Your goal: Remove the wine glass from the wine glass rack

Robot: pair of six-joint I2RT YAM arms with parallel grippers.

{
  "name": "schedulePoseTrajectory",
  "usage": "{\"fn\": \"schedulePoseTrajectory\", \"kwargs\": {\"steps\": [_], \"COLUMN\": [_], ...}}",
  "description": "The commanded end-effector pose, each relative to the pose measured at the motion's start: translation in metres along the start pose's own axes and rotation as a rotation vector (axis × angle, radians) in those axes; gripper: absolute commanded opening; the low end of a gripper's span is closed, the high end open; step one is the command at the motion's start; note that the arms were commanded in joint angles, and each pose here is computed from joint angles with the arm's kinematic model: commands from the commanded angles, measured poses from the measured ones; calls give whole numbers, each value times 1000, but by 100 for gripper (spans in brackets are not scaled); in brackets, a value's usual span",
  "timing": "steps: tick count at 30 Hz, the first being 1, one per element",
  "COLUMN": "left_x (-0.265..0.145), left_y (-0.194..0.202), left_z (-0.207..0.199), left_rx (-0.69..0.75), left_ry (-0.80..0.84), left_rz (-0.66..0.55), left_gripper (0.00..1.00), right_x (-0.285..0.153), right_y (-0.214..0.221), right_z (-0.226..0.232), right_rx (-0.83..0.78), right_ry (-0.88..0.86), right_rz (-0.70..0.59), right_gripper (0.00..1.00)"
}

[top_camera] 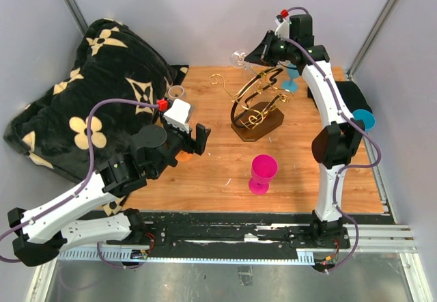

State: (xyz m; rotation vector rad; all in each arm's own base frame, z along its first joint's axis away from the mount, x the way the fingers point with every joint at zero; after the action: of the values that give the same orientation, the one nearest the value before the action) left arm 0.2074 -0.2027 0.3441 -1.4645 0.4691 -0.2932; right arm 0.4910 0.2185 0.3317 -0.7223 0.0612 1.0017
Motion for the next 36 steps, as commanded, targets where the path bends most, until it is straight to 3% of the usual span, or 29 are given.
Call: {"fn": "schedulePoseTrajectory", "kwargs": {"steps": [1,15,20,36], "left_x": [-7,-6,-8,-4], "left_y": [-14,-13,-13,-21], "left_z": [2,6,8,6], "left_rx": [-35,-9,-3,-17], "left_ry": [-4,-25,-32,-38], "left_rz": [-37,-32,-27,-50], "left_gripper": [78,79,79,79], "right_x": [-15,11,6,-44], "right_y": [-12,-48,-57,-15], "right_z": [13,10,3,40], "right_rx": [-20,17,-17,-84], "right_ry": [-55,-171,-134,-201], "right_rz": [-39,-84,-132,-17], "right_gripper": [1,1,1,1]}}
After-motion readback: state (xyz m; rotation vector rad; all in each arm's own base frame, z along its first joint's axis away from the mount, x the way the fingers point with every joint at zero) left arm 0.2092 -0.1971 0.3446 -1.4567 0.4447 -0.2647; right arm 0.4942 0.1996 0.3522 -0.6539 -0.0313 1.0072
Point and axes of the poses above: each gripper's point midway between its finger pads, its own x axis out along the fingers, its own z axis along the line the jaws close on, y = z × x, the point moved 3 cm from there along -x, back along the fingers, and after that the axes turned 3 degrees about x, right-handed, at the moved point
